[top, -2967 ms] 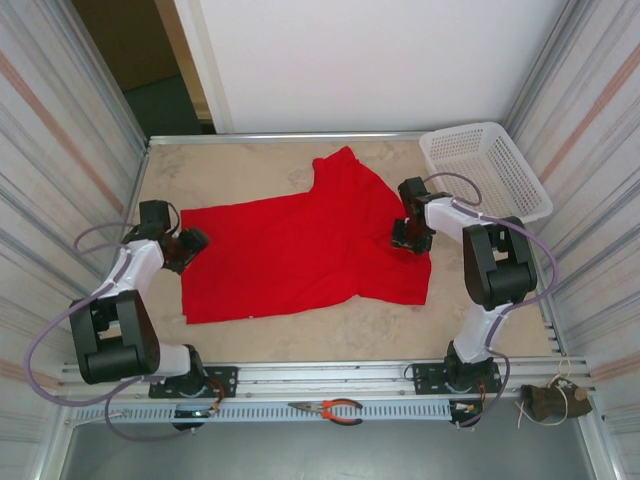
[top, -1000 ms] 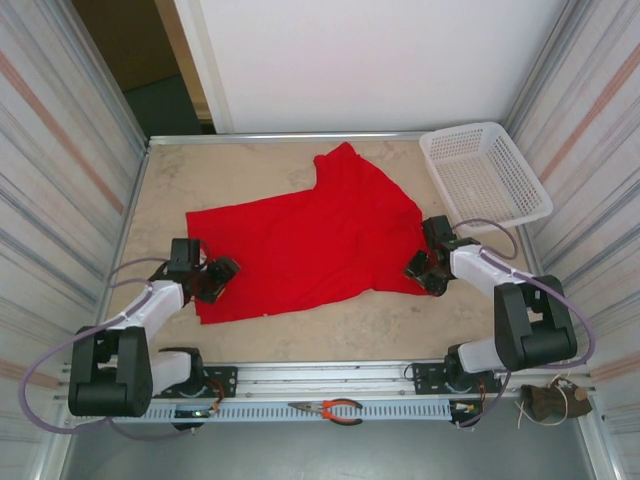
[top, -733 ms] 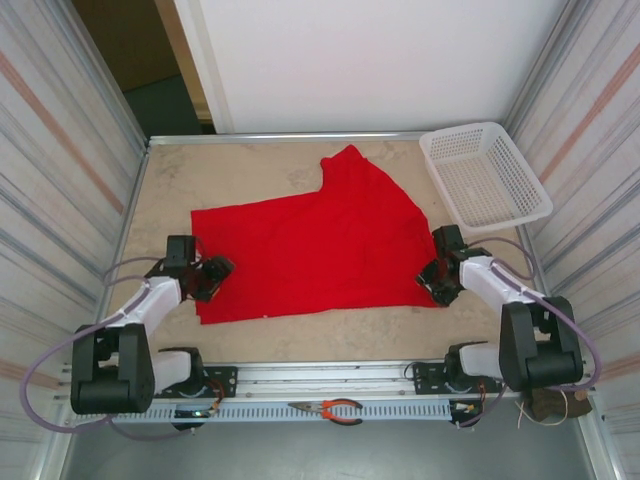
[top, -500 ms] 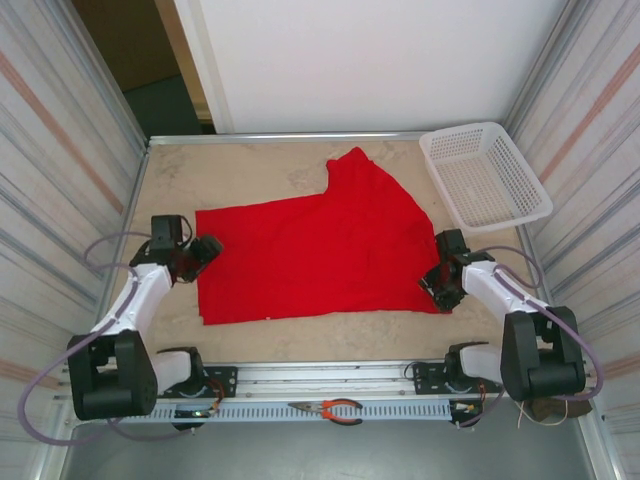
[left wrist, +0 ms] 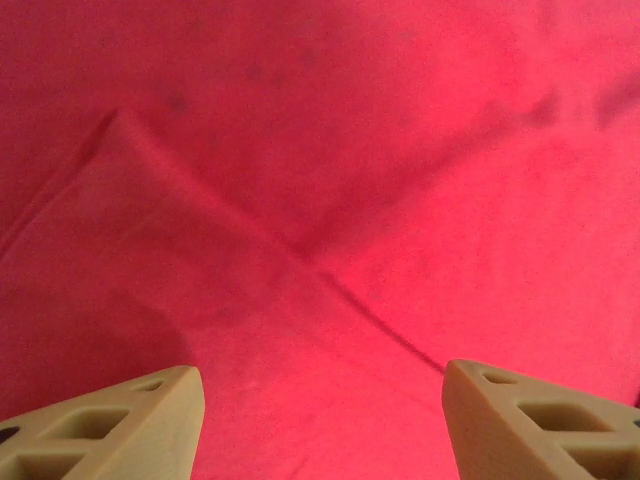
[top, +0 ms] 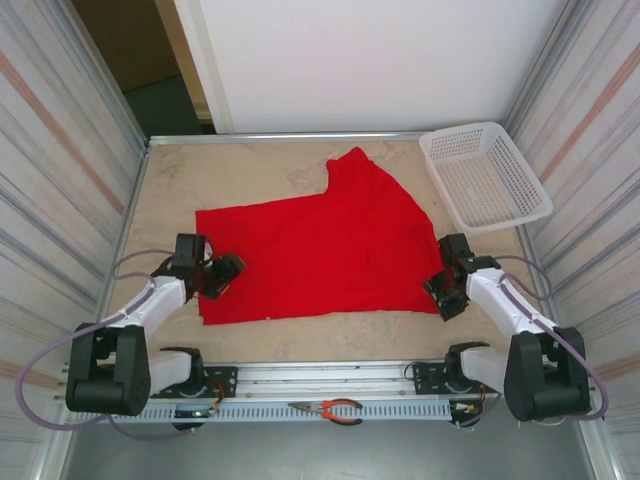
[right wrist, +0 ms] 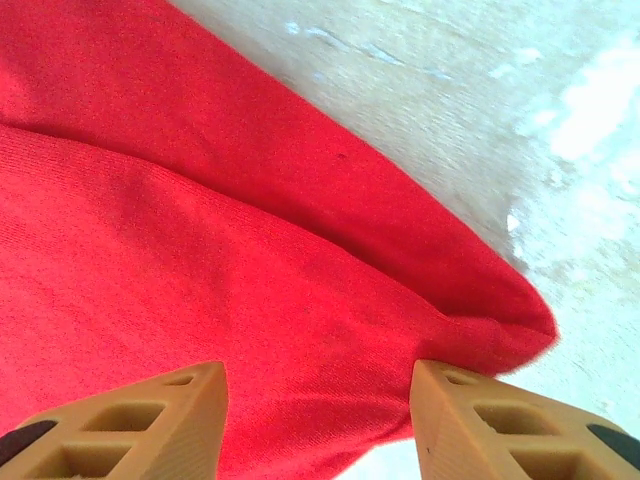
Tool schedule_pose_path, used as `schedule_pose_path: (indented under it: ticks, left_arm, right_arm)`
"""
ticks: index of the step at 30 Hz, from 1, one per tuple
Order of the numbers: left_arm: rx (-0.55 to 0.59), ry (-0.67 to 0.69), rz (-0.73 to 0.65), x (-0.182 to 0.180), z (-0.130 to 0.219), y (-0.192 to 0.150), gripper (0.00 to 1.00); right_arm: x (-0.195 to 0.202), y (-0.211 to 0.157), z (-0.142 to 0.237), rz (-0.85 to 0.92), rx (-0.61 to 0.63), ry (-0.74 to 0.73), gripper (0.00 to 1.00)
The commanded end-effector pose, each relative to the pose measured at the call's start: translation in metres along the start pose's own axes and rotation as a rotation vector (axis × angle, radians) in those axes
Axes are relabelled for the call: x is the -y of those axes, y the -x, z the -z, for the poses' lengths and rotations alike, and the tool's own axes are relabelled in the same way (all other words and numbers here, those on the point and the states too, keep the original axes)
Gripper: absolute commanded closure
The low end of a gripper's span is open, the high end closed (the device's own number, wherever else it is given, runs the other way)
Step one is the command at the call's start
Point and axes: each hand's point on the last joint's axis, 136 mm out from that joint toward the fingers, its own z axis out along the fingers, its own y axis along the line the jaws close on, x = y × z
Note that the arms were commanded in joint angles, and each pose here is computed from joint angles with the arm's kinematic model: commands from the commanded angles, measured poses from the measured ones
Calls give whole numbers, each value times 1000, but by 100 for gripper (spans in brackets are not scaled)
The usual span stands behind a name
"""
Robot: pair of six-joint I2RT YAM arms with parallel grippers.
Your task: Fold the inside-out t-shirt
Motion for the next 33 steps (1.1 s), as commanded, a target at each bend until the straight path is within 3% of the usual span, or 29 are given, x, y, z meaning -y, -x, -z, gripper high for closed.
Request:
schedule_pose_path:
  ticks: [1,9,12,16,20,26,28,33]
  left_arm:
    - [27,61,91,-16,4,-3,35]
    - [96,146,149,-46,26,6,35]
    - [148,99,104,-32,39,24,35]
    - [197,-20,-38,17,54,56,31]
    - [174,-7,-157,47,54,89,29]
    - [151,84,-237,64,36,140,27]
    - [141,110,-249,65,30,152,20]
    - [146,119,-251,73,23,173,19]
  right_arm:
    - [29,-3,-1,-104,4,-95,41]
    - [50,-15,-1,-195,-22,-127,41]
    - [29,-7,21,-151,24,-8,43]
    - [-43,16,71,71,131,236,43]
    - [-138,25,108,382,145,382,42]
    - [-260,27,91,760,102,291,41]
    - [-301,35,83,829,129,254,41]
    - [-381,38,53,983,93,270,36]
